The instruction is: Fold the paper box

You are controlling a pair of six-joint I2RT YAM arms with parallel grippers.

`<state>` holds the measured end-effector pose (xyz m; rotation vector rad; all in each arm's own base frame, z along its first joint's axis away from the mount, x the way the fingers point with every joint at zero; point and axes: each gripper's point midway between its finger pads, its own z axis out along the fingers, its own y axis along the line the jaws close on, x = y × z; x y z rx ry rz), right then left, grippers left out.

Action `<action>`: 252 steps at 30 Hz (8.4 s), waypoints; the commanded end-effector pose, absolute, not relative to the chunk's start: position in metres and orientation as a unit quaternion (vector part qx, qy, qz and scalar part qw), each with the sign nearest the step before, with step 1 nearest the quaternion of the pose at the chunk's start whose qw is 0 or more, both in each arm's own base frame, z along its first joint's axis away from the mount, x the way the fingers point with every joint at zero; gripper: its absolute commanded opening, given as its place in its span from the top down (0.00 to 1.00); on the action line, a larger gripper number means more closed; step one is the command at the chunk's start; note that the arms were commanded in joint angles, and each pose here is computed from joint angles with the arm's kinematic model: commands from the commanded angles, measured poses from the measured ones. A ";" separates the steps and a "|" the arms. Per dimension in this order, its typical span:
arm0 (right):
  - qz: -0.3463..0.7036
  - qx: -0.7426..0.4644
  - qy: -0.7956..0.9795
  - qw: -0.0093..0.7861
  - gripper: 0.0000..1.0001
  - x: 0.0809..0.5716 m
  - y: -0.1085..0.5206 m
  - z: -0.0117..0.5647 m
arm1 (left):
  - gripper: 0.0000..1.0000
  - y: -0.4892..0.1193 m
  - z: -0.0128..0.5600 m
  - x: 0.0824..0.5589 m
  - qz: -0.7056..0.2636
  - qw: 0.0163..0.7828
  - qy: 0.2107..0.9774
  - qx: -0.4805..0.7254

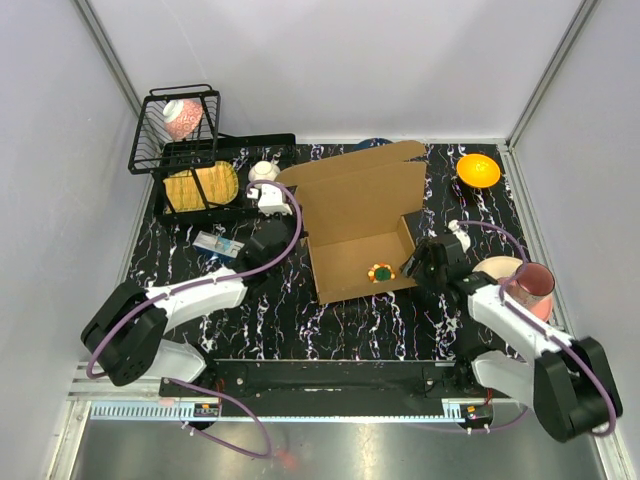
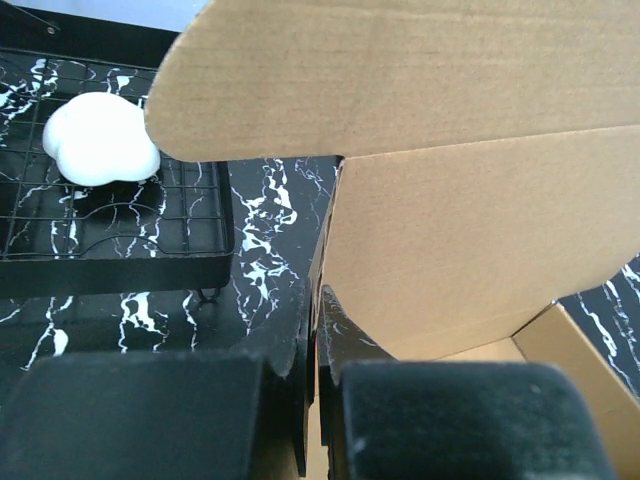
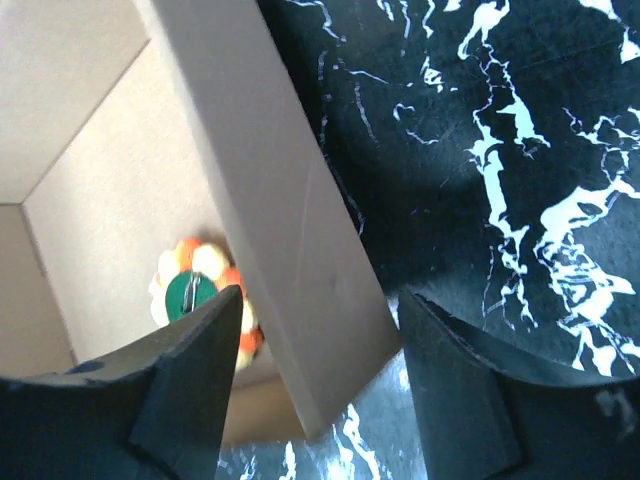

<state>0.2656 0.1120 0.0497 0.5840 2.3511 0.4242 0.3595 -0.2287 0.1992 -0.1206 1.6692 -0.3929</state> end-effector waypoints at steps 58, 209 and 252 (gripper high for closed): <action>0.056 0.013 0.875 0.480 0.36 0.474 0.137 0.076 | 1.00 -0.209 0.203 0.344 -0.163 0.594 0.749 0.245; 0.173 0.060 0.831 0.526 1.00 0.374 0.185 0.165 | 1.00 -0.186 0.170 0.383 -0.166 0.524 0.835 0.026; 0.224 0.168 0.860 0.426 1.00 0.269 0.192 0.159 | 1.00 -0.247 0.222 0.343 -0.417 0.400 0.792 -0.195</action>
